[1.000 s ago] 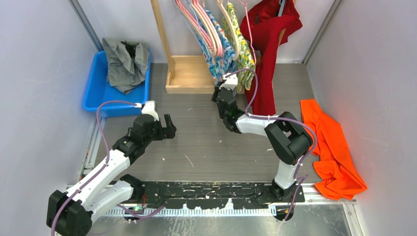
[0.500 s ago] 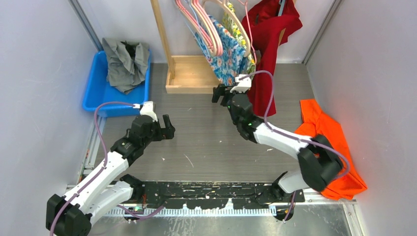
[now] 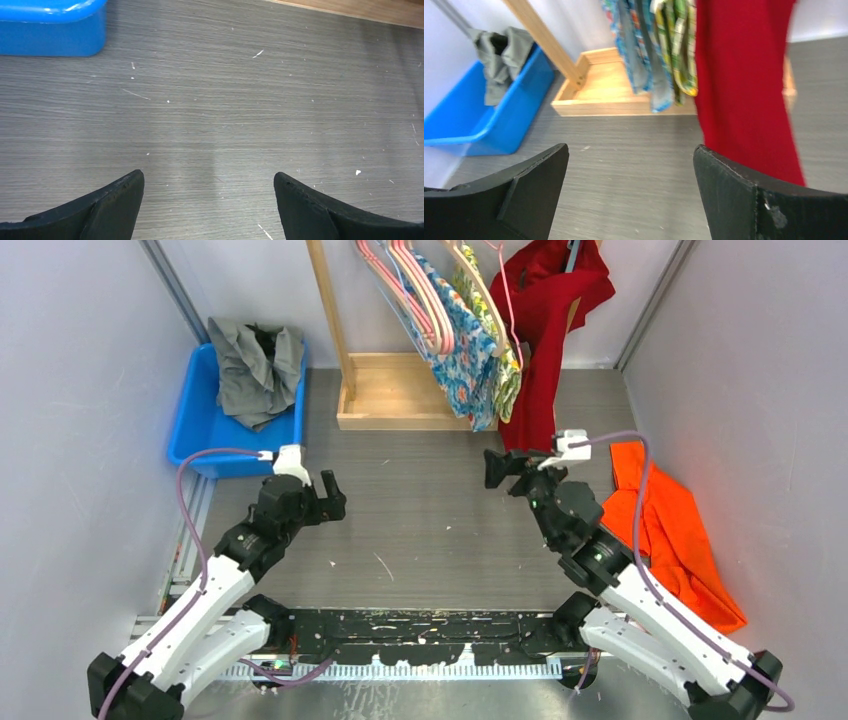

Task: Place the skirt on the hanger
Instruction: Adjust the skirt on the hanger, then reset both arms

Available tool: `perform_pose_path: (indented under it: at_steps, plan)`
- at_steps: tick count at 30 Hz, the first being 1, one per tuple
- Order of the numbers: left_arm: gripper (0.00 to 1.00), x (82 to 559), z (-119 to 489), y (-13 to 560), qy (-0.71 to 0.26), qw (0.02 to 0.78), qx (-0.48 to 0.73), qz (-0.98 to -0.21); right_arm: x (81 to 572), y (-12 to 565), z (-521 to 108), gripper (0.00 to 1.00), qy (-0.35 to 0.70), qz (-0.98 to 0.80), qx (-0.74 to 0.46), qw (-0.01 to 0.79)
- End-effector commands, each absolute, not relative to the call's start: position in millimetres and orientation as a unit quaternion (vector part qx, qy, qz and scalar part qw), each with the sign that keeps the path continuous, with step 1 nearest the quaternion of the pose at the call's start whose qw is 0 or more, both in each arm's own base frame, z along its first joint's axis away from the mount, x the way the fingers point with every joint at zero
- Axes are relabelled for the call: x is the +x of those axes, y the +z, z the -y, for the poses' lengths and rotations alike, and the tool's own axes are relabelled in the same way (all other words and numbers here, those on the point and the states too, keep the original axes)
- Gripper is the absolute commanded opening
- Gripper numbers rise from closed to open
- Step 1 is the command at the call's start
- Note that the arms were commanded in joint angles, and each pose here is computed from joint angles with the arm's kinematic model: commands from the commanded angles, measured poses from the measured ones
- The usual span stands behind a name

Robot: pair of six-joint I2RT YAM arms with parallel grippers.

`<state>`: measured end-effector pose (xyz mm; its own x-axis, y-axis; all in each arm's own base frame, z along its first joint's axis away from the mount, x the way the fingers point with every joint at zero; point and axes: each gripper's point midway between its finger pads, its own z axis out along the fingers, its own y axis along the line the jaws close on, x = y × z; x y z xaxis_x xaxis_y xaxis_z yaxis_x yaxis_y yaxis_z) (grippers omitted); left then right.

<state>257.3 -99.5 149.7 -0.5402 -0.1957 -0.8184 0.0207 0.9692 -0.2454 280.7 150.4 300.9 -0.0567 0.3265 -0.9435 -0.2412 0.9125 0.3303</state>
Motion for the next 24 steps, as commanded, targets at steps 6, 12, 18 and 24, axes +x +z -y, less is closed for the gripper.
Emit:
perform_pose_path:
  at_steps: [6, 12, 18, 24]
  plan:
    - [1.00, 265.3, 80.5, 171.1, -0.077, 0.560, -0.023, -0.825, 254.1, 237.7, -50.1, 0.99, 0.004, -0.733, 0.121, 0.669]
    - [1.00, 276.3, 59.2, 160.6, -0.019, 0.622, -0.019, -0.783, 246.3, 200.4, -15.3, 0.99, -0.057, -0.695, 0.161, 0.698]
    - [1.00, 287.8, 35.6, 157.3, 0.059, 0.646, -0.024, -0.761, 254.4, 166.7, 2.3, 1.00, -0.126, -0.686, 0.159, 0.699]
    - [1.00, 310.5, 28.4, 129.4, 0.076, 0.631, -0.022, -0.771, 274.8, 137.5, 28.5, 0.99, -0.137, -0.678, 0.197, 0.695]
